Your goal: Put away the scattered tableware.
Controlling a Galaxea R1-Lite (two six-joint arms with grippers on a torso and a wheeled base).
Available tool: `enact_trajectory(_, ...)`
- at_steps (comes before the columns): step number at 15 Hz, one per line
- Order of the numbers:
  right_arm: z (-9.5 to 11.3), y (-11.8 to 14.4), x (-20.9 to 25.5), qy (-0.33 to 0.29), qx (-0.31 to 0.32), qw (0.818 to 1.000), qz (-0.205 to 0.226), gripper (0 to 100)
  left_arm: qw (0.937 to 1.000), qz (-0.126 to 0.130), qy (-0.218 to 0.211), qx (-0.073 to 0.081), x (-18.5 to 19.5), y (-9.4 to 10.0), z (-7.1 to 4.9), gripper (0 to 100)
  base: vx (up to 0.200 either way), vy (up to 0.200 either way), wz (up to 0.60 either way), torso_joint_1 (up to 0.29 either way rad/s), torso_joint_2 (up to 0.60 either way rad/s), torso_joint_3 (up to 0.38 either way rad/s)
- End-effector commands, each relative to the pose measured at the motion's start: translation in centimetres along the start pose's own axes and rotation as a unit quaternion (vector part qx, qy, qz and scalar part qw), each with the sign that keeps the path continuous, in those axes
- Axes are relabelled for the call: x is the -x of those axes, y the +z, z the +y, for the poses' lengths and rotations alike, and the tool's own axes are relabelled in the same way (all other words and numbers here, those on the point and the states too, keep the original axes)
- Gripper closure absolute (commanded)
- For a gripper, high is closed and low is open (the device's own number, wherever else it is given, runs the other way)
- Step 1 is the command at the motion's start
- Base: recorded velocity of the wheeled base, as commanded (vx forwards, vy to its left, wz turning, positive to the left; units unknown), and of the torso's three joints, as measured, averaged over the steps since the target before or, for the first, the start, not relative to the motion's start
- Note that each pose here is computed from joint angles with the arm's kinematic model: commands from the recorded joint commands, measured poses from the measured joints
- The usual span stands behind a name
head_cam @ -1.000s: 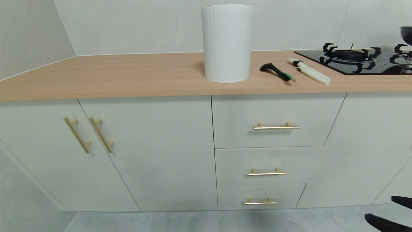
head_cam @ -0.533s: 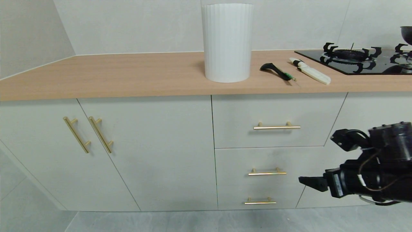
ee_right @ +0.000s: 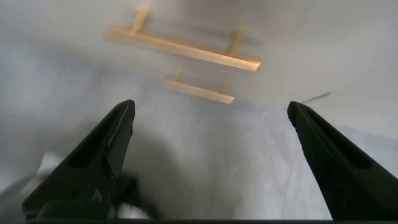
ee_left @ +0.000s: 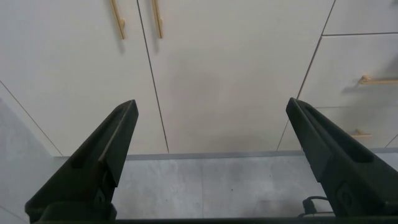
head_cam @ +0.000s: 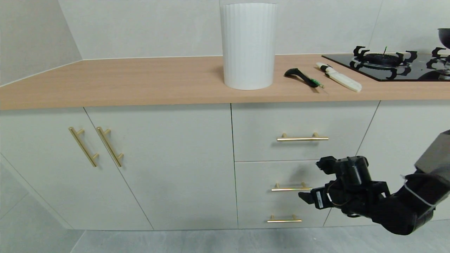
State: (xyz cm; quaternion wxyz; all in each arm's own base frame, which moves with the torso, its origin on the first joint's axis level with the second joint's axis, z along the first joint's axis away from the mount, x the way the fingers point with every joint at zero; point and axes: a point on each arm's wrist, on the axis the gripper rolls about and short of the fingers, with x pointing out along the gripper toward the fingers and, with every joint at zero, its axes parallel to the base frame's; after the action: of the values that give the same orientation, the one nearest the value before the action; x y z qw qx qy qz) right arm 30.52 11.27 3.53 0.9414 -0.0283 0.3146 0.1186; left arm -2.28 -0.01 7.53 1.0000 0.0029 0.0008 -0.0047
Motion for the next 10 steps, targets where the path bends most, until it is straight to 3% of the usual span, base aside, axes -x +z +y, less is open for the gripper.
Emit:
enact_trajectory(1,0.0,-2.6,-3.2,-0.027,-0.022,0.999,0.008,0,1.0,0.001,0.0,0.0,0.0,0.0,0.0,0,0.0,0.0,0.0,0.0,0.0,0.0)
enact_trajectory(10,0.2,-1.8,-6.0,-0.061,-0.053,0.994,-0.07,0,1.0,0.001,0.0,0.0,0.0,0.0,0.0,0,0.0,0.0,0.0,0.0,0.0,0.0)
